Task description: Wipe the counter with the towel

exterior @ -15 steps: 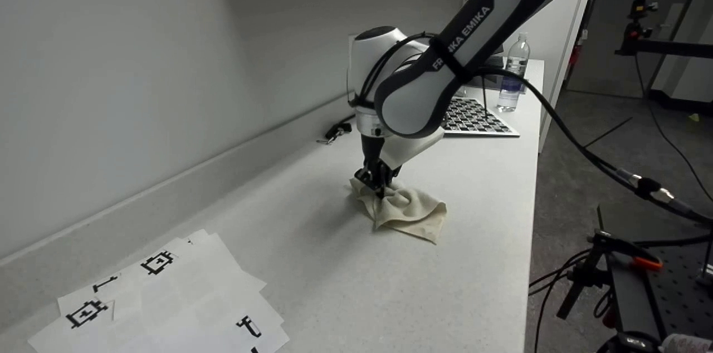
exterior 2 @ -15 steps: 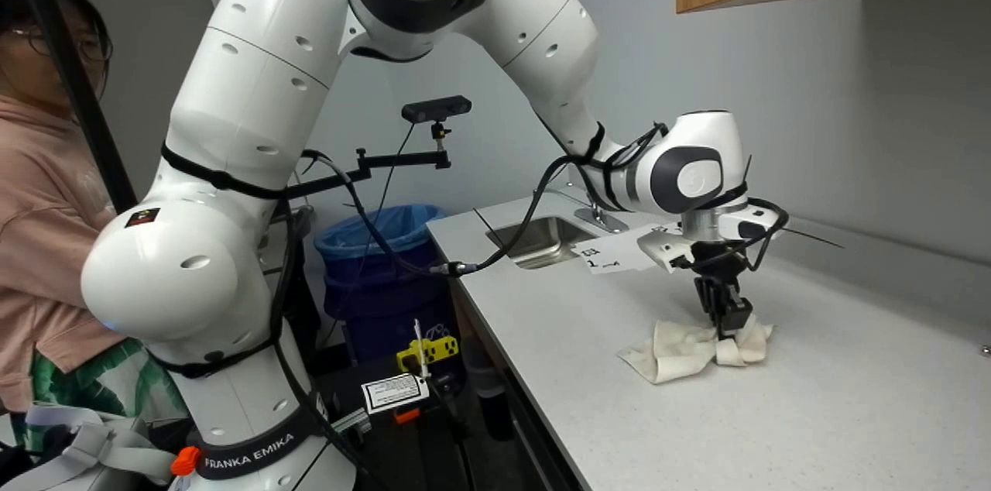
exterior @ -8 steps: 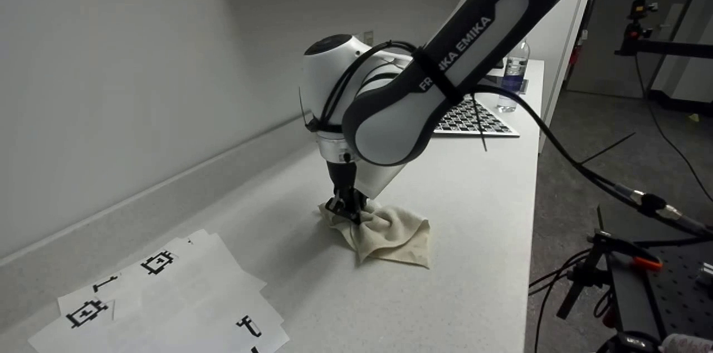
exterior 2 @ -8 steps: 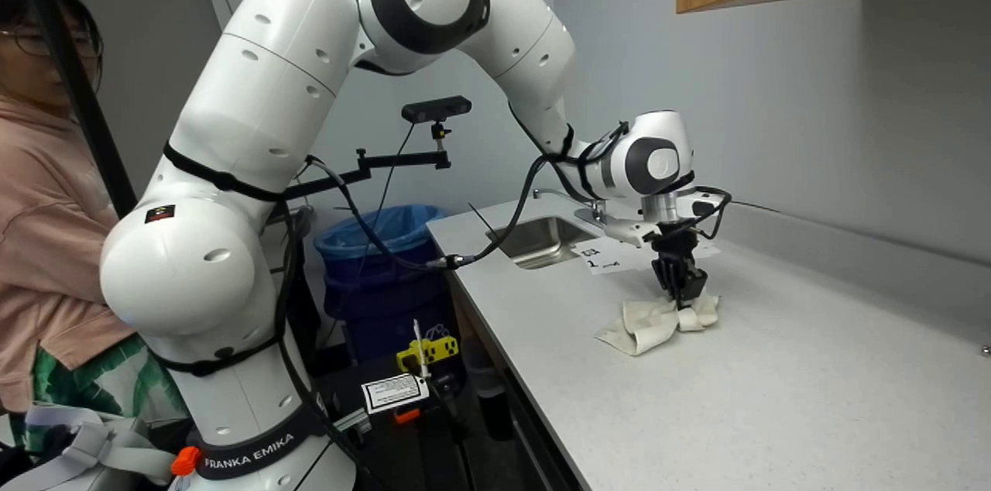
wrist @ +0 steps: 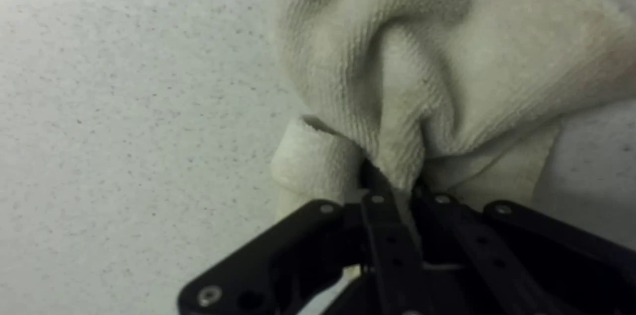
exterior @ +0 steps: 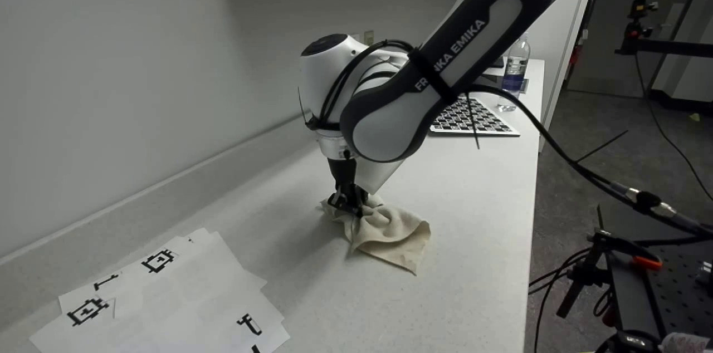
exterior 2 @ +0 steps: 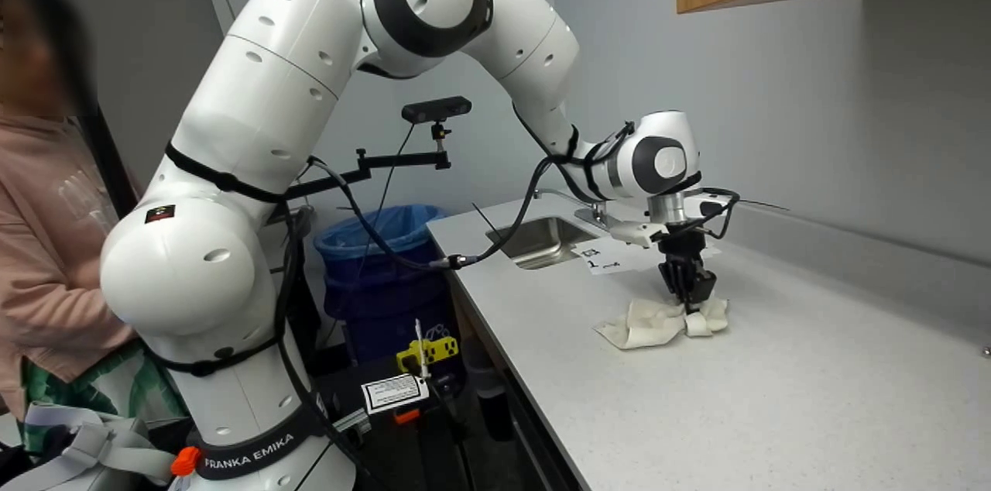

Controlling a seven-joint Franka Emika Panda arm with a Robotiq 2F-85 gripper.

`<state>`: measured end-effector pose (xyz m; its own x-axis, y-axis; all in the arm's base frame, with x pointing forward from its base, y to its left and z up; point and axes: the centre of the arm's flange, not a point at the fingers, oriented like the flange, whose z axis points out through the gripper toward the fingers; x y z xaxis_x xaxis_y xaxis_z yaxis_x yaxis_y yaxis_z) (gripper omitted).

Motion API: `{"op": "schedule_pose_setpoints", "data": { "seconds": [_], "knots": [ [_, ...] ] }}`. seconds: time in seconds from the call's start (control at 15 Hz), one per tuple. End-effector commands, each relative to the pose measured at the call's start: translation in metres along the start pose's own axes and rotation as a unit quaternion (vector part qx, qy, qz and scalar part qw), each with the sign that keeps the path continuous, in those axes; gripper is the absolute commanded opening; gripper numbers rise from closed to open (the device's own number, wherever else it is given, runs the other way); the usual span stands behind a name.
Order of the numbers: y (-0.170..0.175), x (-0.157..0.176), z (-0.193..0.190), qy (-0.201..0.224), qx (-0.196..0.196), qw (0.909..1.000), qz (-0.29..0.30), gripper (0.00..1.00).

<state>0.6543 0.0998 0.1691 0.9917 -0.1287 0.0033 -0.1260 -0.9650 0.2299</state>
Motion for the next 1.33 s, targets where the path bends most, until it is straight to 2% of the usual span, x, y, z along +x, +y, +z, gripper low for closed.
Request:
{"op": "schedule_pose_setpoints", "data": {
  "seconds": [0.0,0.4,0.67,0.93,1.27],
  "knots": [
    [0.067,0.005,0.024,-0.011,0.002,0.9982,0.058,0.03],
    [0.178,-0.005,0.041,-0.015,0.026,0.9843,0.174,0.03],
    [0.216,-0.014,0.049,-0.013,0.04,0.9736,0.224,0.03],
    [0.204,-0.007,0.048,-0.009,0.041,0.9749,0.218,0.03],
    [0.142,0.008,0.039,-0.009,0.033,0.9863,0.161,0.03]
  ]
}}
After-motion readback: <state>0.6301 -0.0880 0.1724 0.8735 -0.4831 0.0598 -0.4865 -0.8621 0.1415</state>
